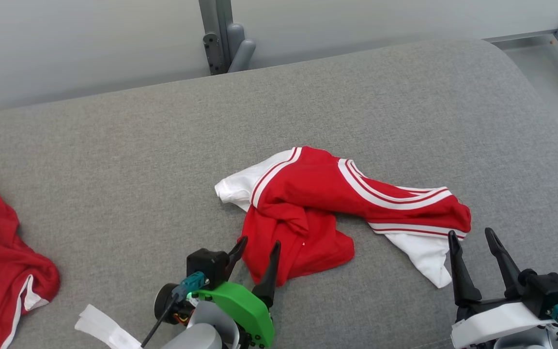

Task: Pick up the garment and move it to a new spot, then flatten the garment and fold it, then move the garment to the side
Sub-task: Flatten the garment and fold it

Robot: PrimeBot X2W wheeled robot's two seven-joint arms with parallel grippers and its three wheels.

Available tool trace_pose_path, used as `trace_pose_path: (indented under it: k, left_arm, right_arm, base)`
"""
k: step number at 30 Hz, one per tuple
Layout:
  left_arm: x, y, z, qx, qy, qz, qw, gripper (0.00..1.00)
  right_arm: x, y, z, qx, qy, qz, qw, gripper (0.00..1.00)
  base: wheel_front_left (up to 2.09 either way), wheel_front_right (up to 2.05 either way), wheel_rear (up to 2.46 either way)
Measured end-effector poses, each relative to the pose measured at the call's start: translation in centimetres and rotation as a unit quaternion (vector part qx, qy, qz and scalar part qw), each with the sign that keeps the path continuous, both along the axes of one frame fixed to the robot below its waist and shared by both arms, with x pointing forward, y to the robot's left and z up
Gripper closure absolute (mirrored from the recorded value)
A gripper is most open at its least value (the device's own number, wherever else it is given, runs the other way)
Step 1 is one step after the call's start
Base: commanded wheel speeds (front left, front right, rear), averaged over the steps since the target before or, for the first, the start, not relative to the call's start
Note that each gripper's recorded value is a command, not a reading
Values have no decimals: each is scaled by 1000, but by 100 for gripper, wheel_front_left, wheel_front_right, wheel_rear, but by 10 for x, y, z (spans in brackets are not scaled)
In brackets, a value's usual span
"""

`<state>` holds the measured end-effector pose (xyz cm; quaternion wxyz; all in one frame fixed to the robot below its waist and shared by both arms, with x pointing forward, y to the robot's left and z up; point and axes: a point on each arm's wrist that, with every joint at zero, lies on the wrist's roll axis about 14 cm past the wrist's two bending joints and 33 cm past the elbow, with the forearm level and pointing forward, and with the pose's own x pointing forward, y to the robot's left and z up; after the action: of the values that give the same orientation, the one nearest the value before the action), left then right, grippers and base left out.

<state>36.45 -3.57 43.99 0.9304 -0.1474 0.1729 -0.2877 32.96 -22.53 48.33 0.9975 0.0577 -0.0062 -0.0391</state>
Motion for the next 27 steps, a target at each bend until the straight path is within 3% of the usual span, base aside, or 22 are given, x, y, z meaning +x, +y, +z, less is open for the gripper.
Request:
trace_pose_path:
  k: [8, 9, 10, 12, 13, 14, 21, 27]
  left_arm:
    - [-1, -10, -12, 7, 17, -16, 1000, 0]
    - [0, -10, -14, 11, 20, -20, 1000, 21]
    - [1, -11, -16, 13, 22, -20, 999, 51]
    - [2, -10, -22, 22, 27, -20, 999, 76]
    - [3, -9, -25, 25, 30, -19, 999, 93]
    - [5, -8, -28, 30, 34, -19, 999, 100]
    - [10, -10, -30, 29, 36, -26, 999, 100]
    - [19, -22, 10, -18, 6, -36, 999, 100]
  right_arm:
    - [0, -1, -3, -2, 6, -2, 1000, 0]
    - [-1, -3, -3, -2, 6, -3, 1000, 0]
    - [-1, -4, -4, -3, 7, -5, 1000, 0]
    - [-2, -6, -4, -3, 9, -8, 1000, 0]
    - [-3, -7, -5, -4, 10, -10, 1000, 0]
    - [-3, -9, -5, -4, 11, -13, 1000, 0]
    - [-4, -13, -5, -5, 12, -21, 1000, 0]
    - [-4, -12, -5, -3, 10, -19, 1000, 0]
  base:
    - [0, 0, 0]
    - [0, 0, 0]
    - [0, 0, 0]
    - [0, 0, 0]
    - [0, 0, 0]
    - [0, 0, 0]
    - [0, 0, 0]
    - [0, 0, 0]
